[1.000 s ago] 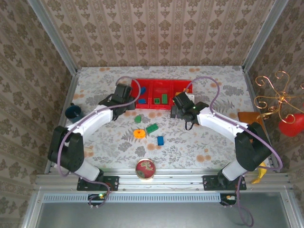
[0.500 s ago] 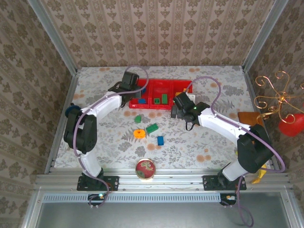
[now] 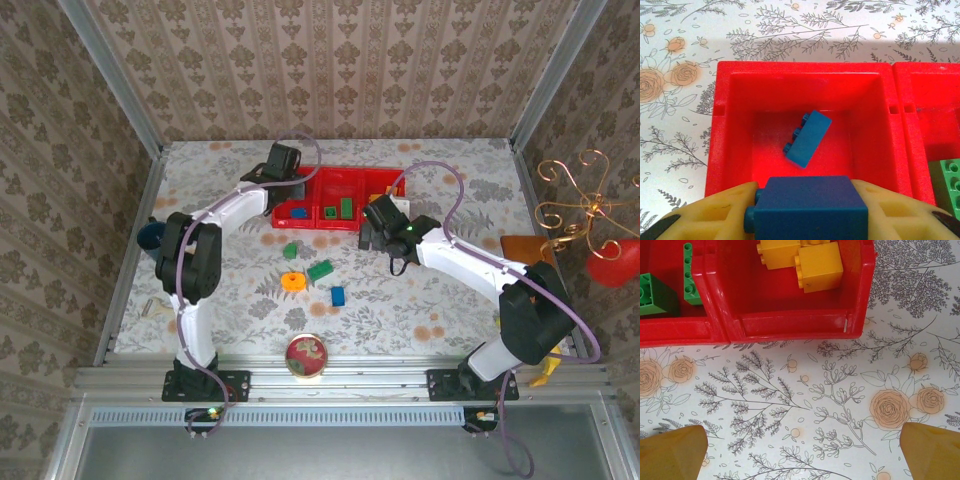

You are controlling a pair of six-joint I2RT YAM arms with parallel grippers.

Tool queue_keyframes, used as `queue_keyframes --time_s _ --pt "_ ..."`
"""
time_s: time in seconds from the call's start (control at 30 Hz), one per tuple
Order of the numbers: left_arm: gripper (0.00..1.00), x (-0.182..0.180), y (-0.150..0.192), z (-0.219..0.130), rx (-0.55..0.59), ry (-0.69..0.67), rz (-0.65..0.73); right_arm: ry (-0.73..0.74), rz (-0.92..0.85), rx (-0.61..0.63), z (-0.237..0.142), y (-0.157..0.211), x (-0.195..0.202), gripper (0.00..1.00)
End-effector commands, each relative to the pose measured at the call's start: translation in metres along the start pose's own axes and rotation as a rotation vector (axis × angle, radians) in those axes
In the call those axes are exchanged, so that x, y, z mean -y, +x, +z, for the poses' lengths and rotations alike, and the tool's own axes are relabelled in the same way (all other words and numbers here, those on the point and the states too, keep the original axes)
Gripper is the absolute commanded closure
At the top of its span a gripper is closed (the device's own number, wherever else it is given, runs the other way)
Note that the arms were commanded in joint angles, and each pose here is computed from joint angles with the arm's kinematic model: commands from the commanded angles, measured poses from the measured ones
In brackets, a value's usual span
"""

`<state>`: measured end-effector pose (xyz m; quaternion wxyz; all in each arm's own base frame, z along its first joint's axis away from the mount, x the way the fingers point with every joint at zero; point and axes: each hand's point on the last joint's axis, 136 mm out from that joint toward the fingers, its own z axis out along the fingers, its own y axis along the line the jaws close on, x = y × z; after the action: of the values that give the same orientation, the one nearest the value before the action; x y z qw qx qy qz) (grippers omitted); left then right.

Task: Sort the legos into containers by color
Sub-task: Place the lego in the container, then pick up the lego from the center of the table.

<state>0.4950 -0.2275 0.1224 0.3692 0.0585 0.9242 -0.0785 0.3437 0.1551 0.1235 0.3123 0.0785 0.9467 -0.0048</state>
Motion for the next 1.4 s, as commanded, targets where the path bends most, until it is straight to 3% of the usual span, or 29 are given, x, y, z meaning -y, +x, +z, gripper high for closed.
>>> queue_keyframes --time_s 0.0,0.43,0.63,0.83,0.97,1.37 --pt "0.54 -0.001 -0.009 -0.004 0.009 0.007 0.011 0.024 0.013 0.025 -0.007 -0.006 0.003 0.0" --pt "0.34 -0.003 -0.026 -0.042 0.083 0.028 -0.018 0.004 -0.019 0.041 -0.012 -0.006 -0.01 0.0" --pt "0.27 -0.009 -0.036 -0.083 0.155 0.03 -0.044 -0.023 -0.054 0.056 -0.019 -0.004 -0.025 0.0" --pt "0.14 -0.026 -0.032 -0.126 0.225 0.006 -0.082 -0.067 -0.091 0.068 -0.02 -0.004 -0.05 0.0" --pt "0.0 -0.053 -0.018 -0.15 0.253 -0.043 -0.132 -0.104 -0.134 0.056 -0.018 0.0 -0.073 0.0" --pt "0.0 -0.13 0.065 -0.184 0.236 -0.17 -0.307 -0.223 -0.279 -0.024 -0.002 0.028 -0.152 0.03"
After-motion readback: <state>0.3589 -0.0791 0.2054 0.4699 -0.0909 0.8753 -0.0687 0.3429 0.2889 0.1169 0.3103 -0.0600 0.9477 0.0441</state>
